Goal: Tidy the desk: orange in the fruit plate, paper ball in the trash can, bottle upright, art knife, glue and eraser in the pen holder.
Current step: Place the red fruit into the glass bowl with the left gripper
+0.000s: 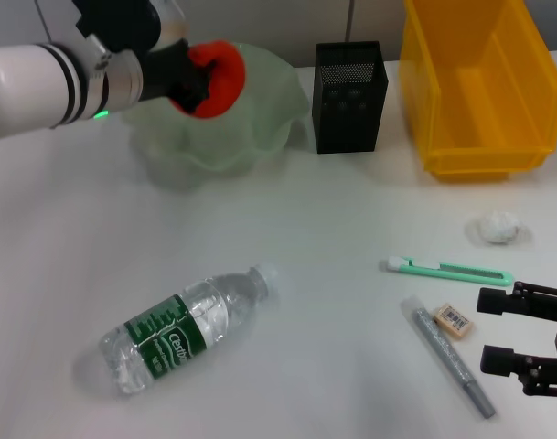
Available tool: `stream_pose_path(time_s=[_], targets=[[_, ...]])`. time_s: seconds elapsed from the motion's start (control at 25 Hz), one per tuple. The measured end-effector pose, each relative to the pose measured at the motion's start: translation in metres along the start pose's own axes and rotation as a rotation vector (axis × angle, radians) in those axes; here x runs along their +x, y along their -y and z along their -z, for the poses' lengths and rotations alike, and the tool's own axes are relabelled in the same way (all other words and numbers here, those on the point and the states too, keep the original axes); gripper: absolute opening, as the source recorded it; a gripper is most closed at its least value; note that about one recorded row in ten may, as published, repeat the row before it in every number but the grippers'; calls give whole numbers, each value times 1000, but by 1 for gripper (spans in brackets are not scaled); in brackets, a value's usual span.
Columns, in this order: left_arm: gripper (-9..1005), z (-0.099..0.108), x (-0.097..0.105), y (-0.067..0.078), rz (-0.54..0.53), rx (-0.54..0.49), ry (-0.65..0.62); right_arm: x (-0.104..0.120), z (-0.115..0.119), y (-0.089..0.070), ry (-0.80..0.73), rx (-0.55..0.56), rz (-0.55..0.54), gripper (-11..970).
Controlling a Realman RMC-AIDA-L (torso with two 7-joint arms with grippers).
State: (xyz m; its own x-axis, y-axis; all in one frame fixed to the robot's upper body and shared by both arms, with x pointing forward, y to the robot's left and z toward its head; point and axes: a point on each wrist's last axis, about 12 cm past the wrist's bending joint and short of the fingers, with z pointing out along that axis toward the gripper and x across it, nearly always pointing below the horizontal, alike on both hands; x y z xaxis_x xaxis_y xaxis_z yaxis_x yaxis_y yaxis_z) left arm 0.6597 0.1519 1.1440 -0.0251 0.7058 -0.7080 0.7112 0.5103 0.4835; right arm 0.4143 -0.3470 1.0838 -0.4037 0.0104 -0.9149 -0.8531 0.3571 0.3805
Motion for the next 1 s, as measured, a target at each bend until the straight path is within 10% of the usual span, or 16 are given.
stream_pose_path(time_s=[0.64, 1.0], targets=[[217, -4, 7, 7, -4, -14, -32, 3, -3, 0, -4, -13, -10, 767], [494, -3, 10, 7, 12, -24, -35, 4, -1, 1, -6, 9, -16, 766]])
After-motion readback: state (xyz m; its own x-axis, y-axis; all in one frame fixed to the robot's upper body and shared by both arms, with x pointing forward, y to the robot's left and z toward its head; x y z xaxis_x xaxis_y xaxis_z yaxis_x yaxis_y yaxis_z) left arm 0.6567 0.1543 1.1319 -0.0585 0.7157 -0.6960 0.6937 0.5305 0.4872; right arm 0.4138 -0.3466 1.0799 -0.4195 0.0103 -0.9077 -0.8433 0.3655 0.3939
